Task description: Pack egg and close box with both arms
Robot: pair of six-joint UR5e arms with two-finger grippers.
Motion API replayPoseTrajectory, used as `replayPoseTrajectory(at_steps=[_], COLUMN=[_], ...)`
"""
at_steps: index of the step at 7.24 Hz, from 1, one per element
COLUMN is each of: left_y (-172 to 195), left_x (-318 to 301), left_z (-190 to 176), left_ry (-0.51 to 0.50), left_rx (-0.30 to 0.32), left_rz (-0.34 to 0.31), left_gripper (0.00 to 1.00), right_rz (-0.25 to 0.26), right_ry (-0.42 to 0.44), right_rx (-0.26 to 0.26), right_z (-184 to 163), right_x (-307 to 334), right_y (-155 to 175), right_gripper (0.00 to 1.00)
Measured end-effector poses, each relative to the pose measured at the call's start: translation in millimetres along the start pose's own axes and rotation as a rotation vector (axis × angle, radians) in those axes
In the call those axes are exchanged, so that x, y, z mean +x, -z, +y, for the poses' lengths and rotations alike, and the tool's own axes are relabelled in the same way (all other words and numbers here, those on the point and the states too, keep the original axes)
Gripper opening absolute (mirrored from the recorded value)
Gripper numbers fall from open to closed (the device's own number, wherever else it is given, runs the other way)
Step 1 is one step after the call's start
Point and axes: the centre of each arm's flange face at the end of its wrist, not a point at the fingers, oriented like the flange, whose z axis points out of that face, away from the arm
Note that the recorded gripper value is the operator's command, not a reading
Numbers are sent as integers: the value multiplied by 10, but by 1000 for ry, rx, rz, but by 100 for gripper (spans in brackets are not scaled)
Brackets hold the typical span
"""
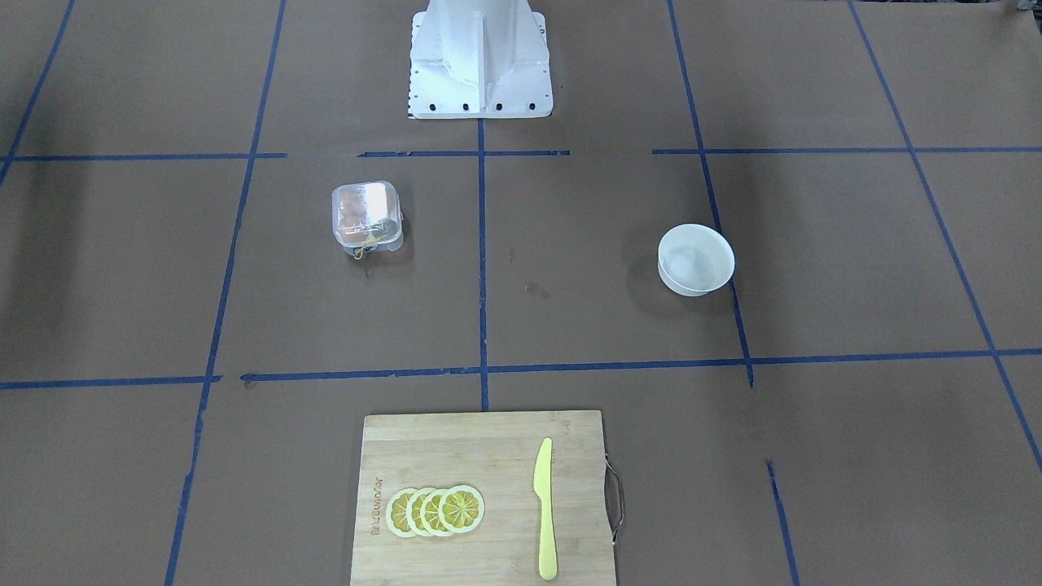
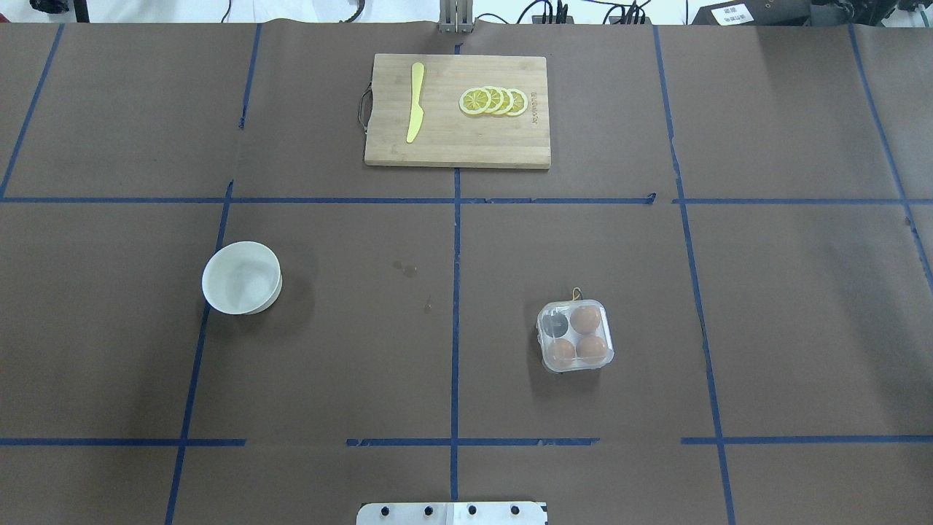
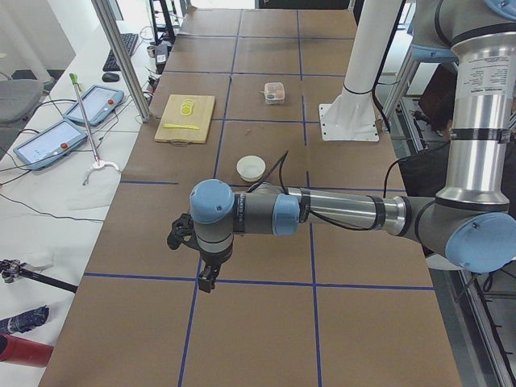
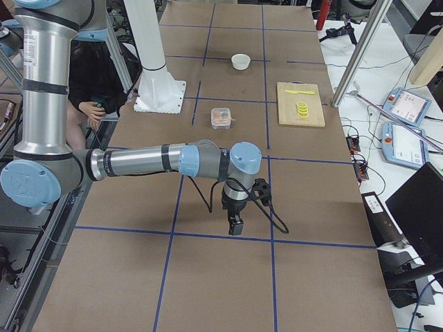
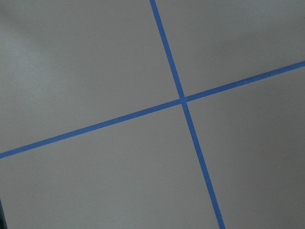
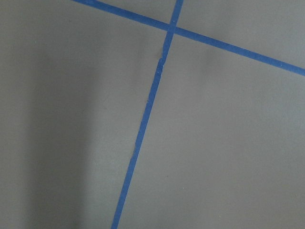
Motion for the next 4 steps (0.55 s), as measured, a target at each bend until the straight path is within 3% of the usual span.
replayPoseTrajectory(at_steps=[4], left_y=[-28], left_x=[-20], left_z=[43], left_ry=[6], left_rx=[-5], left_rz=[-8], left_gripper=[100], right_rz=[2], right_ry=[-8], right_rx=[-8], right_z=[7], right_x=[33], right_y=[-43], right_gripper=[100])
